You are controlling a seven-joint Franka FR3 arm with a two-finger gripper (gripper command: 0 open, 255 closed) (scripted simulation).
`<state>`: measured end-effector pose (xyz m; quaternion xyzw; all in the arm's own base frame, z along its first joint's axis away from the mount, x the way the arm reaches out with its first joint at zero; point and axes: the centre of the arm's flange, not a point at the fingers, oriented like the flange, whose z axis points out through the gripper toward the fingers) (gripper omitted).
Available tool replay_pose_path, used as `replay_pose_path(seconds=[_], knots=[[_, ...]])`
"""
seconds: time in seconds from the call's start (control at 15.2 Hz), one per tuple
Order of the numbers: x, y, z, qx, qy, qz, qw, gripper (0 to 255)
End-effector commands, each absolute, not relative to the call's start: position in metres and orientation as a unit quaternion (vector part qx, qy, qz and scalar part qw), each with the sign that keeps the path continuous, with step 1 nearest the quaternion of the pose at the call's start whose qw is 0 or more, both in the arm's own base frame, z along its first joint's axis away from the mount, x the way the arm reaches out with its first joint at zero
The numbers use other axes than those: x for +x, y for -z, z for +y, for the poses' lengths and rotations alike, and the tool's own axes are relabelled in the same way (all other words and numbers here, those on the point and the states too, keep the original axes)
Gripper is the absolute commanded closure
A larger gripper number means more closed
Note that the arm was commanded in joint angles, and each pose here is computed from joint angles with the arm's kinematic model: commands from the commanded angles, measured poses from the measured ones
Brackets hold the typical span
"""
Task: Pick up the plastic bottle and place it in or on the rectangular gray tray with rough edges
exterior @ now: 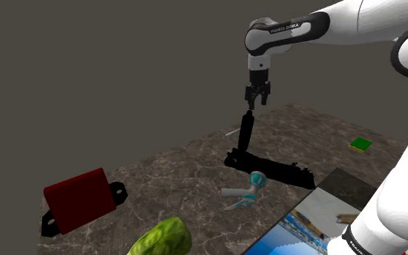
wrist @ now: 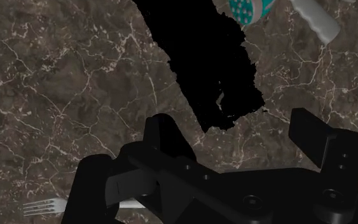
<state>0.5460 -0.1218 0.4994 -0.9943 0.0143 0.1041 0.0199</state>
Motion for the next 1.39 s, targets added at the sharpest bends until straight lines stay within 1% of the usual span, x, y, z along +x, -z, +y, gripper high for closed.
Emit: replay_pose_path(seconds=[0.0, 0.46, 0.99, 1.32], knots=[[0.569, -0.481, -0.130, -0.993, -0.116, 0.014, 0.023, 0], [0.645, -0.419, -0.167, -0.987, -0.157, 0.014, 0.036, 0], [0.633, -0.381, -0.164, -0.987, -0.158, 0.014, 0.036, 0], [0.633, -0.381, -0.164, -0.987, -0.158, 0.014, 0.036, 0]])
